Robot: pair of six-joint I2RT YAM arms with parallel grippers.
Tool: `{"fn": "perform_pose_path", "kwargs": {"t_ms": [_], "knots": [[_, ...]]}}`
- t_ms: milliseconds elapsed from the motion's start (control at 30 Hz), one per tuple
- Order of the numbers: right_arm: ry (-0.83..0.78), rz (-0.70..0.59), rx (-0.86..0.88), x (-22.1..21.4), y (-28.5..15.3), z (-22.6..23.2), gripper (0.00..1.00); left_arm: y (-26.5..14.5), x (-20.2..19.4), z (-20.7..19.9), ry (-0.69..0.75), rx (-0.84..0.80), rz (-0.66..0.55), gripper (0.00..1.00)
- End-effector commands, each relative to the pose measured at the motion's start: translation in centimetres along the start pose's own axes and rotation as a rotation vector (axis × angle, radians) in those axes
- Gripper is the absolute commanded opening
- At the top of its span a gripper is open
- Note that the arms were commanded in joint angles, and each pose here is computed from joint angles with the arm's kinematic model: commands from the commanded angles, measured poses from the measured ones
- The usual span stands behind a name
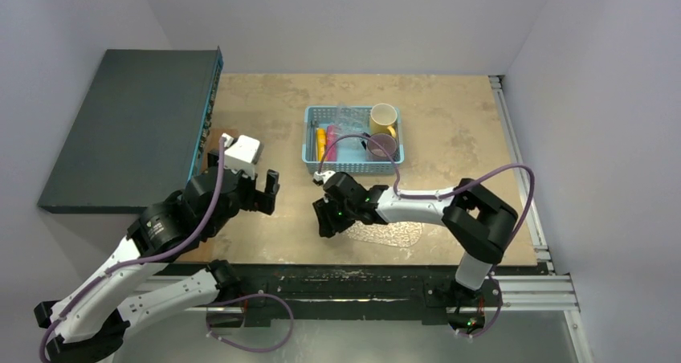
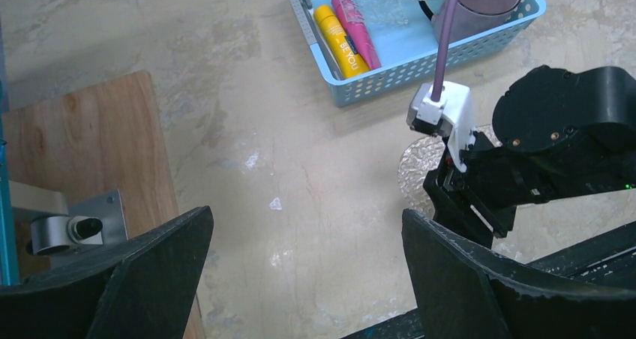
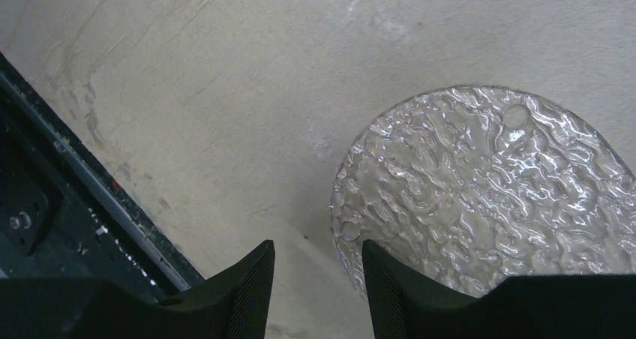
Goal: Prepare toiletry sets of a toothbrush and toothpaste on the tray
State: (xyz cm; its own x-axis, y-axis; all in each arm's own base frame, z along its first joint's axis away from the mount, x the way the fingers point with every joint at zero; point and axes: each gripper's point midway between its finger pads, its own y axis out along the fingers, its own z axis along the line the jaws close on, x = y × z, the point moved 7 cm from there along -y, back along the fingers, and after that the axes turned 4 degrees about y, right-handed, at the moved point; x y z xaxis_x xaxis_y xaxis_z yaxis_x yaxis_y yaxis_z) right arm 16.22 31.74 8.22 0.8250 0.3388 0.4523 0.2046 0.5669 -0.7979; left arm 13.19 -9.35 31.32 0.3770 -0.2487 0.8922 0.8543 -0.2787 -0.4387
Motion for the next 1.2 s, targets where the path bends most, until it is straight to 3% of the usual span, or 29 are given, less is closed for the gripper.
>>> {"fn": "perform_pose_path", "kwargs": {"t_ms": [0, 467, 1167], "knots": [[-0.048, 0.198, -0.004, -4.3, 0.7, 0.2, 0.49, 0.0, 0.2, 0.2, -0.015, 0.025, -0.024, 0.96], [-0.199, 0.218, 0.051, -4.8, 0.9, 2.6, 0.49, 0.1, 0.2, 0.2, -0.014, 0.024, -0.022, 0.96], [-0.180, -0.090, -0.153, 0.8, -6.0, 3.2, 0.50, -0.6, 0.3, 0.8, -0.041, 0.036, -0.065, 0.95]]}}
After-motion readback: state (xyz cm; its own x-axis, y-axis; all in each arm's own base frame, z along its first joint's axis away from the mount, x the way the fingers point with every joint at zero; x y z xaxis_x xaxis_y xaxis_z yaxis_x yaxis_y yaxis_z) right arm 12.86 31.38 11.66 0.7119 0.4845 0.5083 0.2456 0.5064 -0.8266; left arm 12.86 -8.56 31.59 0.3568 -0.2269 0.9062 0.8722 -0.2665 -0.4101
